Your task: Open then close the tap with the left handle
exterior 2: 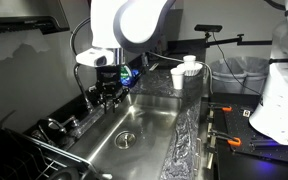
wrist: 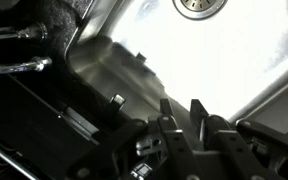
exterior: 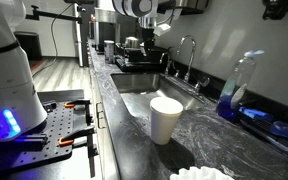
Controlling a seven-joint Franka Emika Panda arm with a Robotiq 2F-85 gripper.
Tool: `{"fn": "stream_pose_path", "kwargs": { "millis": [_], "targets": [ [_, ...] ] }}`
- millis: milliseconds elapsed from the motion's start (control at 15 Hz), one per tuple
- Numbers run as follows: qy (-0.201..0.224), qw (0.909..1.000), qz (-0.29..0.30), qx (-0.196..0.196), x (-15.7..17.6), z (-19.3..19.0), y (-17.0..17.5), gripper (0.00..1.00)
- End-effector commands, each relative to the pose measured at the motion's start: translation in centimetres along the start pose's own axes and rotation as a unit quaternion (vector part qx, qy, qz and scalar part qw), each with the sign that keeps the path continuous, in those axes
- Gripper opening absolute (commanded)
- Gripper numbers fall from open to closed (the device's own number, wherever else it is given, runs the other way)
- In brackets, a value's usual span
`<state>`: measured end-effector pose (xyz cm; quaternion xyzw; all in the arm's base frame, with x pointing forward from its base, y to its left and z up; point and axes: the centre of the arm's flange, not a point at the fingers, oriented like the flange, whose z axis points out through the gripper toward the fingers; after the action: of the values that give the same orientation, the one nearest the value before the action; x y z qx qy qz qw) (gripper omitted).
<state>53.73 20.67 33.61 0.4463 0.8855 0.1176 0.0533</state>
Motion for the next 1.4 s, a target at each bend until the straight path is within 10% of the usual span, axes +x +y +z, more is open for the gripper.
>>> {"fn": "stream_pose_path", "kwargs": {
  "millis": [0,333,400,867,933,1333],
  "targets": [
    [-0.023,0.9986,-0.043,0.022,-0.6,-1.5,-1.9,0.07],
    [-0.057,0.9905,-0.124,0.011,-1.3,-1.9,-2.7,0.07],
    [-0.045,0.9945,-0.091,0.026,-1.5,-0.6,-1.7,0.27],
    [-0.048,0.9921,-0.114,0.023,-1.3,-1.0,-1.8,0.27],
    [-0.048,0.9921,-0.114,0.023,-1.3,-1.0,-1.8,0.07],
    [-0.04,0.973,-0.226,0.029,0.6,-0.8,-4.3,0.07]
  ]
}}
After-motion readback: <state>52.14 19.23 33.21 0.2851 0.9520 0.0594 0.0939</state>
